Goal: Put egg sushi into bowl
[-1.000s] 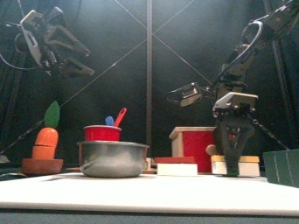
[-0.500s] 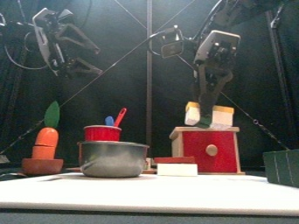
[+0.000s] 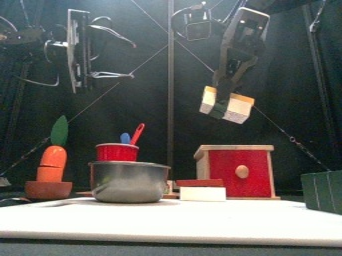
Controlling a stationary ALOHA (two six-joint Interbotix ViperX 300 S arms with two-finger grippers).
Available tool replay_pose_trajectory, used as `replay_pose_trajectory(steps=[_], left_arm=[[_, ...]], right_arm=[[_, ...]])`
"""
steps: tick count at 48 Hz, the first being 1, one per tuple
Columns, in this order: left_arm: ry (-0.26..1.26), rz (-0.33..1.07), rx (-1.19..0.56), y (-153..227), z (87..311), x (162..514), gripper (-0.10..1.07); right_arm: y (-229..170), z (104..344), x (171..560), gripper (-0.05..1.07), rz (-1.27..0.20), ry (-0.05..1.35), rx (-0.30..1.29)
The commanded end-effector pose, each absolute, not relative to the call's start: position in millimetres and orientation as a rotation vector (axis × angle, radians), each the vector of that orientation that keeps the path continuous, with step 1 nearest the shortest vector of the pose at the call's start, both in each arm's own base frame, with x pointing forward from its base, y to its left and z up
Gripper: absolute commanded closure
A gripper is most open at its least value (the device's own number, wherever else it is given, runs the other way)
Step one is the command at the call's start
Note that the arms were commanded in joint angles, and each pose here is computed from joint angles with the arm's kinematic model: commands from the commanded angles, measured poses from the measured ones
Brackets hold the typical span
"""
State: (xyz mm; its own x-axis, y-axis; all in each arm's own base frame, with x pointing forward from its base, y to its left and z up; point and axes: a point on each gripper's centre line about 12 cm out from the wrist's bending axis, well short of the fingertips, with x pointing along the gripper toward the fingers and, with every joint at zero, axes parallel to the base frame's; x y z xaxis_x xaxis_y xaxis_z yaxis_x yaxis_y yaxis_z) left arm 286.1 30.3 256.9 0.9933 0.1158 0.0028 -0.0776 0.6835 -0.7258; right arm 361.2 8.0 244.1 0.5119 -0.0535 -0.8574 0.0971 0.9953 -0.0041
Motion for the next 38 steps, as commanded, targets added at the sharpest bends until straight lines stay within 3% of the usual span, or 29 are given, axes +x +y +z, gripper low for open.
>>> replay_pose_trajectory(steps=[1, 15, 28, 38], left_arm=[[-0.135, 0.139, -0.903, 35, 260, 292, 0.04], [-0.051, 0.188, -0.996, 23, 232, 324, 0.04], [-0.010, 0.200, -1.006, 23, 233, 341, 0.04], [0.165, 0.271, -1.062, 25, 233, 350, 0.04]], right_arm=[[7, 267, 365, 0.40, -0.090, 0.944, 0.022], [4, 267, 375, 0.40, -0.100, 0.938, -0.007], [4, 265, 374, 0.40, -0.098, 0.939, -0.006], [3, 264, 374, 0.40, -0.100, 0.942, -0.004]])
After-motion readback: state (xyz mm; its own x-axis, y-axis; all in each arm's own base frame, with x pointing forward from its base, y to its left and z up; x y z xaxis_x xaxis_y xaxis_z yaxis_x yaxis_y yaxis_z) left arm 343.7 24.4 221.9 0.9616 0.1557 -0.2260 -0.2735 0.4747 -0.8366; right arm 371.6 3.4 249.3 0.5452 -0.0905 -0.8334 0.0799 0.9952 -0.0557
